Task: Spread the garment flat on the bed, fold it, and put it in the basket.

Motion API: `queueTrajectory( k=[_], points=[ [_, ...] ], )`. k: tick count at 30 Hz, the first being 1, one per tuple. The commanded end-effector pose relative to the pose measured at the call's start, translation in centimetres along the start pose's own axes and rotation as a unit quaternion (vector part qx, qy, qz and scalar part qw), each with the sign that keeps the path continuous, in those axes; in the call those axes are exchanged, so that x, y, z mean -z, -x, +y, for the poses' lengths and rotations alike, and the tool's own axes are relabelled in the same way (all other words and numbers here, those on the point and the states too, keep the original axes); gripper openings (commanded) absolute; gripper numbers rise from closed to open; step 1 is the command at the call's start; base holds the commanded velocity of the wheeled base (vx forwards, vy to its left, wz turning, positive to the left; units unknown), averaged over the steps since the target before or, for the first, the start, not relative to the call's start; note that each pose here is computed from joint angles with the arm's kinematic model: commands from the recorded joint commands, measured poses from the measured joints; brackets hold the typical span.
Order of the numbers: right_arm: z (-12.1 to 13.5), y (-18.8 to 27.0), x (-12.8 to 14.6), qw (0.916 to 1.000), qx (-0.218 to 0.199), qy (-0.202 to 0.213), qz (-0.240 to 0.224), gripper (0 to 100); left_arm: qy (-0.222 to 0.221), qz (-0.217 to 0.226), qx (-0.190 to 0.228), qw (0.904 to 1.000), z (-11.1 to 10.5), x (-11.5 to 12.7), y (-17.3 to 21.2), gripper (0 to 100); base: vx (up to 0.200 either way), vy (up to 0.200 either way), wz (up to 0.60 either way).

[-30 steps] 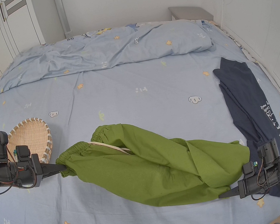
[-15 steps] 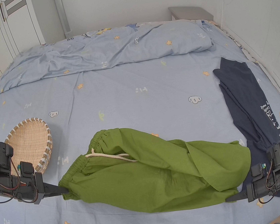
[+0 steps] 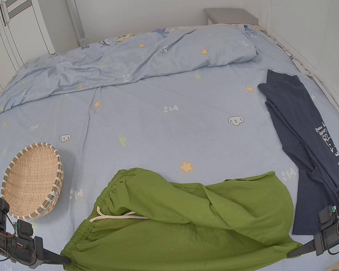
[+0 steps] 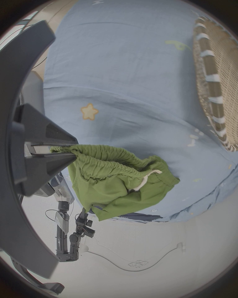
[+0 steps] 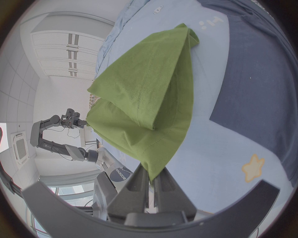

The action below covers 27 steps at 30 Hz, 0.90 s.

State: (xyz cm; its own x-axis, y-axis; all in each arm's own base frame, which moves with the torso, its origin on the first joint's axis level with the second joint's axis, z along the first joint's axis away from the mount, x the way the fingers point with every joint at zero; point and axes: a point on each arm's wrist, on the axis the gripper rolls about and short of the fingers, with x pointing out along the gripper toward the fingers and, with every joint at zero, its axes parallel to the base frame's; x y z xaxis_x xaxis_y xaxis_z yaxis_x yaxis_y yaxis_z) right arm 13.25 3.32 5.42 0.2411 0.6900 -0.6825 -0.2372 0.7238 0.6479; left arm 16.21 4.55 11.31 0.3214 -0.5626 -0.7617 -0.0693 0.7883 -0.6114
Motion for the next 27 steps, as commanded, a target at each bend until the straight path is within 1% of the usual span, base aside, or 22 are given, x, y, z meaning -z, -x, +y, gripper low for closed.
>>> queueTrajectory(
  k=[1, 5, 10, 13, 18, 23, 24, 25, 27],
  points=[
    [0.1, 0.4, 0.5, 0.9998, 0.005, 0.017, 0.0, 0, 0.017, 0.03, -0.008, 0.9994, 0.6, 2.0, -1.1, 0, 0.0, 0.0, 0.0],
    [0.0, 0.3, 0.6, 0.9999, 0.008, 0.015, 0.002, 0, 0.014, 0.05, -0.012, 0.9986, 0.7, 3.1, -1.9, 0, 0.0, 0.0, 0.0],
    [-0.4, -0.1, 1.2, 0.9995, 0.02, 0.004, 0.024, 0, 0.01, 0.074, -0.033, 0.9966, 1.2, 4.9, -3.2, 0, 0.0, 0.0, 0.0],
    [-0.7, -0.5, 1.2, 0.9991, 0.022, 0.0, 0.035, 0, -0.003, 0.065, -0.036, 0.9972, 1.5, 5.2, -3.8, 0, 0.0, 0.0, 0.0],
    [-1.2, -1.0, 1.1, 0.9983, 0.024, -0.005, 0.052, 0, -0.002, 0.07, -0.036, 0.9969, 2.3, 5.2, -4.9, 0, 0.0, 0.0, 0.0],
    [-1.3, -1.2, 0.9, 0.9979, 0.025, -0.009, 0.059, 0, 0.0, 0.074, -0.035, 0.9966, 2.5, 4.9, -5.2, 0, 0.0, 0.0, 0.0],
    [-1.4, -1.3, 0.9, 0.9979, 0.025, -0.009, 0.06, 0, -0.001, 0.075, -0.035, 0.9966, 2.5, 4.9, -5.2, 100, 0.0, 0.0, 0.0],
    [-1.3, -1.3, 0.9, 0.9979, 0.025, -0.007, 0.059, 100, -0.002, 0.074, -0.035, 0.9966, 2.5, 4.8, -5.2, 100, 0.0, 0.0, 0.0],
    [-1.3, -1.3, 0.8, 0.998, 0.023, -0.005, 0.059, 100, -0.004, 0.073, -0.035, 0.9967, 2.5, 4.8, -5.2, 100, 0.0, 0.0, 0.0]
  ],
)
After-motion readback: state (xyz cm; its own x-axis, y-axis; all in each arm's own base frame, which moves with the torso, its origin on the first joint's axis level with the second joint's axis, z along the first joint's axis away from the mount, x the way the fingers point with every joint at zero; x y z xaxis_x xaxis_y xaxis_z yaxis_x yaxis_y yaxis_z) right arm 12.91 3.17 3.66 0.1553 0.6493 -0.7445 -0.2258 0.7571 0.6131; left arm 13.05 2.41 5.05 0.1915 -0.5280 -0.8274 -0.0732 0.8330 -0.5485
